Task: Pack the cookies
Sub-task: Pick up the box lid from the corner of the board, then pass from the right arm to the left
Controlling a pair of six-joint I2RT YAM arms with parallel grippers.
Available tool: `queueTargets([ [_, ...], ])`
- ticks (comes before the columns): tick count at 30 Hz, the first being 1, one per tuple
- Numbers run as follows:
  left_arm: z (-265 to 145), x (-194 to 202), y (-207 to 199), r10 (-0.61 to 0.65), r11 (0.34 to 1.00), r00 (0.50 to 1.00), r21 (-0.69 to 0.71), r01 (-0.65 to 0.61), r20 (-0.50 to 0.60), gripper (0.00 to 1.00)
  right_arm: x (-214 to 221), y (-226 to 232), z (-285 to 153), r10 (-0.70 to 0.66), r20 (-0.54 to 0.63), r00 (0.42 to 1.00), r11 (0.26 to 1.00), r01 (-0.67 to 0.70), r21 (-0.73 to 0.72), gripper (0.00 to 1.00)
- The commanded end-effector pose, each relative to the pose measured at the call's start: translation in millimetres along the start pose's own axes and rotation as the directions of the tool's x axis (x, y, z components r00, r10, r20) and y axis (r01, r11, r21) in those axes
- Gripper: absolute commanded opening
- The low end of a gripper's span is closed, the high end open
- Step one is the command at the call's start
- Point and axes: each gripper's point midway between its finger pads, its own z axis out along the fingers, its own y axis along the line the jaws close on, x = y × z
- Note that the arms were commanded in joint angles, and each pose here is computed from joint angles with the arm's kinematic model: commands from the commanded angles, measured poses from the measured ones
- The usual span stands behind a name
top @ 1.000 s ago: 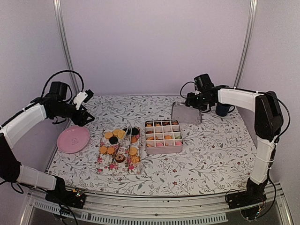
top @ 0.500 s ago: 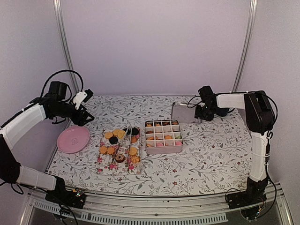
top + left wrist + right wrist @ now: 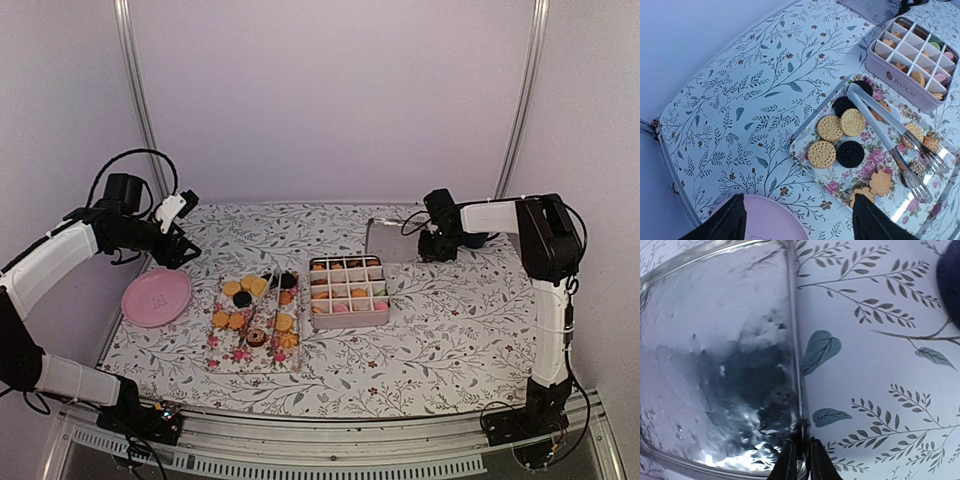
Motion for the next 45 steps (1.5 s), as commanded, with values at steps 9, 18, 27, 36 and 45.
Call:
queueTargets([
  [9, 0.2, -12.3, -5.4, 0.001, 0.999, 0.999, 0.032, -0.002, 0.040, 0.73, -25.3, -5.0, -32.5, 0.066, 0.111, 0.992, 0.998, -0.066, -0.006, 0.00],
  [18, 10.1, -35.8, -31.8, -0.024, 0.991, 0.997, 0.135, 0.014, 0.071, 0.73, -60.2, 8.5, -101.4, 0.151, 0.328, 0.933, 0.985, -0.113, -0.133, 0.00],
  [27, 11.7, -104.3, -70.8, -0.198, 0.904, 0.966, 0.413, 0.115, 0.165, 0.75, -62.5, 58.4, -175.2, 0.178, 0.514, 0.839, 0.957, -0.026, -0.290, 0.00],
  [36, -4.6, -156.3, -94.8, -0.432, 0.712, 0.884, 0.670, 0.211, 0.180, 0.87, 5.6, 178.0, -229.8, 0.122, 0.508, 0.852, 0.863, 0.162, -0.479, 0.00],
  [45, 8.4, -146.7, -88.3, -0.516, 0.662, 0.848, 0.684, 0.306, 0.121, 0.76, 40.5, 247.1, -270.0, 0.121, 0.518, 0.847, 0.782, 0.241, -0.575, 0.00],
])
